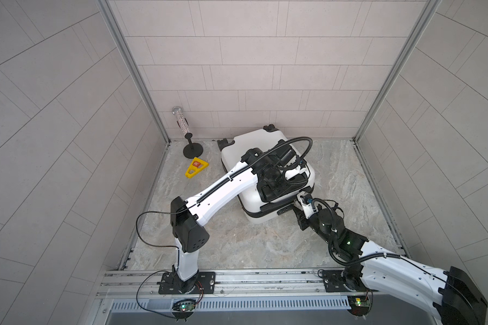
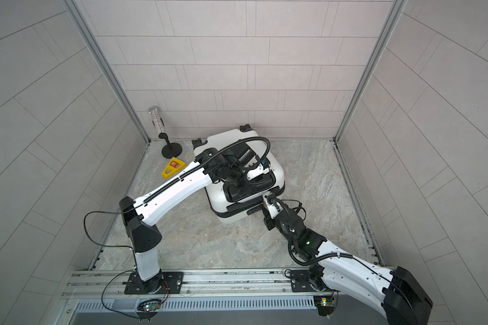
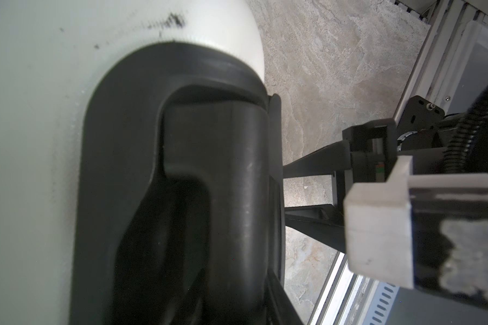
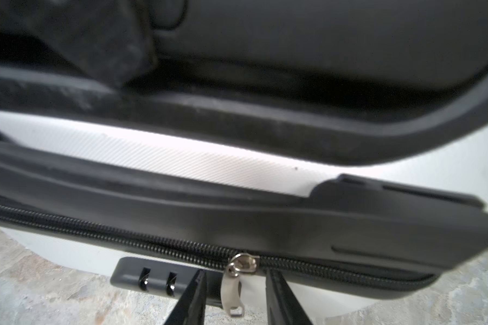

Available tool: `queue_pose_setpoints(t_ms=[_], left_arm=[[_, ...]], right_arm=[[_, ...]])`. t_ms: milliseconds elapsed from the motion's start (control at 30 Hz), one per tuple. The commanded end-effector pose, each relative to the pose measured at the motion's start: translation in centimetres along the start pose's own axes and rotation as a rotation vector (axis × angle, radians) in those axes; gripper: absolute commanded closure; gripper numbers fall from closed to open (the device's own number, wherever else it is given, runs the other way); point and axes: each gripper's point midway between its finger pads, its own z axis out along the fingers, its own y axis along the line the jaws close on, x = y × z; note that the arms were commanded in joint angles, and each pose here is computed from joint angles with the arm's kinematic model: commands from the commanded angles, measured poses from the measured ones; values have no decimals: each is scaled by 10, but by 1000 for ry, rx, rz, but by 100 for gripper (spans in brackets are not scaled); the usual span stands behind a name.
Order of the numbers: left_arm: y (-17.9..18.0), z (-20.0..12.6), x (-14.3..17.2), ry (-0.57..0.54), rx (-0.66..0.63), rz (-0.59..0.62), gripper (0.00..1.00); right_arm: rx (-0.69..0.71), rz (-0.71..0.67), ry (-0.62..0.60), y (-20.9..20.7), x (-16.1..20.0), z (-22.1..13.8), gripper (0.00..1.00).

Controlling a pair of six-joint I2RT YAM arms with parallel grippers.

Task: Open the suitcase zippers
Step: Unzip the zipper on the suitcase.

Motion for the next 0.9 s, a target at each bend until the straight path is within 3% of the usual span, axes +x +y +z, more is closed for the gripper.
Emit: queue_pose_setpoints(t_ms=[0,267,400,667,867], left_arm=[[-9,-70,-50,-270,-9,14,100],[-10,-73,-49,-275,-8,13,100],[-7,-70,-46,-263,-21,16,99],[-6,-69,-43,-252,-29,29,100],[-7,-71,-27,-209,-38,84,100]], right_arm=[[51,13,-73,-7,-23,2,67],[150,-9,-38,-23,-15,5,92],[157,-12,-39,-25,-15,1,100],[151,-28,-30,-26,-13,-2,100],[147,35,-8,-44,-17,-8,100]])
